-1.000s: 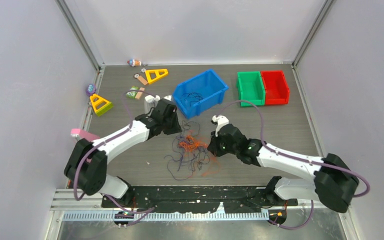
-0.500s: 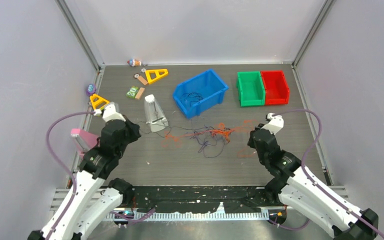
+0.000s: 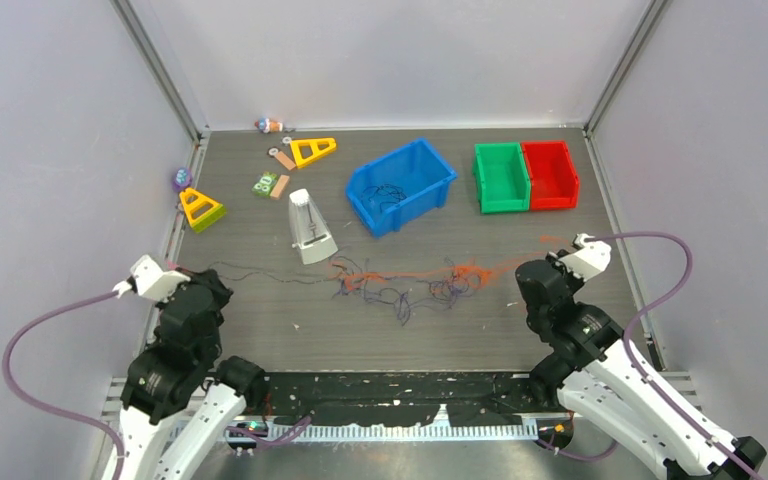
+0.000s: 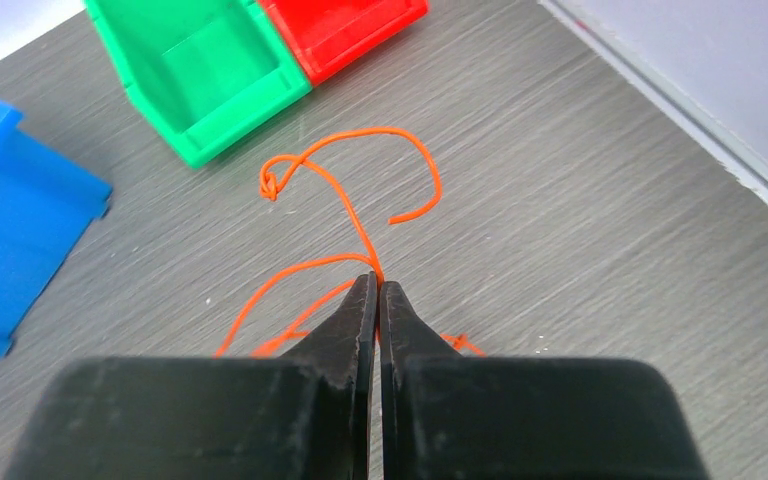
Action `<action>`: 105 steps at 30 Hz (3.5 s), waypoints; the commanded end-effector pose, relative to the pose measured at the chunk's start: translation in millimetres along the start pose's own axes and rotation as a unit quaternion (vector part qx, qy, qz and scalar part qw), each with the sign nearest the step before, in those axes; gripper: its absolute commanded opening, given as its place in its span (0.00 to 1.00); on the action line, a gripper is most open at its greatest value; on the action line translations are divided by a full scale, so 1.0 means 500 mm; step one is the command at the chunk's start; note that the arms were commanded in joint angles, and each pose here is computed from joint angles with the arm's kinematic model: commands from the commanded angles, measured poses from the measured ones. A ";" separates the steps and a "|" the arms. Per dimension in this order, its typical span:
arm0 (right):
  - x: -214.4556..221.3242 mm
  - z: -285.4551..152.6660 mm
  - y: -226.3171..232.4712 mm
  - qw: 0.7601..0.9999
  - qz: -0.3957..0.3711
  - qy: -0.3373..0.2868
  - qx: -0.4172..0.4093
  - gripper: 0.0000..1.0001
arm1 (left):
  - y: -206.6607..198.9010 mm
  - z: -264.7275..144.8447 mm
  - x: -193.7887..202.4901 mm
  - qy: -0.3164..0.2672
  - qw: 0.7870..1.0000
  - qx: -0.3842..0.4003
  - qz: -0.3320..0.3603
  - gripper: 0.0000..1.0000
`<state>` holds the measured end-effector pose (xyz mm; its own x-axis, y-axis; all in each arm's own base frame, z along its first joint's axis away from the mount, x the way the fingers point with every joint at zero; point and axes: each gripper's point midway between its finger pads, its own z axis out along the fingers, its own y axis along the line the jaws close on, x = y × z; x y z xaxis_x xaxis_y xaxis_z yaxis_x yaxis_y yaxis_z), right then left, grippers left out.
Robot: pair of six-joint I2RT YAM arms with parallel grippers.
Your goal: Untangle the cables
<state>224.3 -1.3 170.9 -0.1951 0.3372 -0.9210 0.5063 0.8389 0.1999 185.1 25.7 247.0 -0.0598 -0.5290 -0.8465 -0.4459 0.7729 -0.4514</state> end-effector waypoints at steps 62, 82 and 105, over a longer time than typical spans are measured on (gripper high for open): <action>0.253 -0.314 0.652 0.756 -0.105 0.087 -0.641 0.25 | -0.429 -0.184 -0.247 -0.009 0.901 0.425 0.083 0.00; 0.222 -0.132 0.340 0.881 -0.142 0.100 -0.439 0.11 | -0.373 -0.103 -0.128 0.034 0.916 0.370 0.149 0.28; 0.117 -0.229 0.423 0.824 -0.145 0.088 -0.541 0.05 | -0.439 -0.099 0.412 0.412 0.801 0.424 0.090 0.80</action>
<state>221.1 237.4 172.2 -0.3803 -0.0018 -0.9249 -0.5847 0.7753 0.2389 226.2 -255.9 198.4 -0.7277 -0.0937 -0.6795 0.4636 0.6629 -0.5879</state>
